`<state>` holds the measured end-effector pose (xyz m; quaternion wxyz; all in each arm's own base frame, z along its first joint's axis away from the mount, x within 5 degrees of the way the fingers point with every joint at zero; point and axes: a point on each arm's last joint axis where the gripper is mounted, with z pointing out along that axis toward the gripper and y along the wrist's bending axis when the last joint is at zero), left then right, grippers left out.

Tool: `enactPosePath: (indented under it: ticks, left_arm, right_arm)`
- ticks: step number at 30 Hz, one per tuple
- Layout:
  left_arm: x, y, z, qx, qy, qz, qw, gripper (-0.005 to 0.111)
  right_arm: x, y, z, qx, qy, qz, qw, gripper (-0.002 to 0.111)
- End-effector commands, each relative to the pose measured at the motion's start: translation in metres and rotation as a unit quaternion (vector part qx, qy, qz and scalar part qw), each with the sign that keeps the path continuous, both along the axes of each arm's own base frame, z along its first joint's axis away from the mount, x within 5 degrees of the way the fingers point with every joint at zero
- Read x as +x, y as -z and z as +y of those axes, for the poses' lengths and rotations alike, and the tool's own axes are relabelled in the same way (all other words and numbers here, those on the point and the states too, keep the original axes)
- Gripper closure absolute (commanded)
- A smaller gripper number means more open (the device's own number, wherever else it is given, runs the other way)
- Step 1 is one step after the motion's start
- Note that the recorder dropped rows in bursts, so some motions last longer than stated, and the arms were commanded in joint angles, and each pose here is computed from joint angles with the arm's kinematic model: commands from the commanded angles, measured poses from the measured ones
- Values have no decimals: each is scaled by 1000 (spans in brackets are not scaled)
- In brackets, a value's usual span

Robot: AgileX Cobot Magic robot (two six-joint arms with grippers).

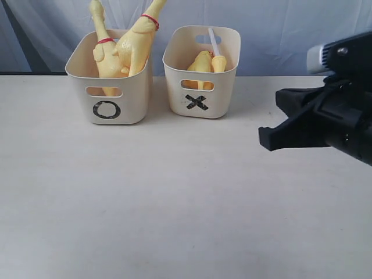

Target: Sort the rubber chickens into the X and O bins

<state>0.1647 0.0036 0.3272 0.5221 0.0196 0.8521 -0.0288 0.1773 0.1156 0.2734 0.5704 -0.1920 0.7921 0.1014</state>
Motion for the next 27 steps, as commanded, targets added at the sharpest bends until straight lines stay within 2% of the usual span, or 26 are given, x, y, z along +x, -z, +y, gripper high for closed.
enactPosePath:
  ticks: [1,3,7,11,22,25,27]
  left_arm:
    - [-29,12,-2,-4,-11,-40,999,107]
    - [-41,16,-4,-14,-13,-58,998,107]
    - [-56,14,-6,-16,-13,-87,996,107]
    - [-58,18,-8,-16,-2,-63,998,107]
    - [-58,18,-8,-15,-1,-64,998,107]
    - [-58,18,-8,-15,-1,-64,998,107]
    - [-58,18,-8,-15,-1,-64,998,107]
  right_arm:
    - [-19,-23,-8,22,-36,-47,998,109]
    - [-32,-36,-14,34,-59,-79,995,109]
    - [-48,-53,-27,91,-51,-103,989,109]
    - [-53,-58,-32,103,-47,-117,987,109]
    - [-54,-59,-33,105,-47,-119,986,109]
    - [-63,-68,-50,119,-34,-142,982,109]
    - [-70,-76,-67,127,9,-174,976,109]
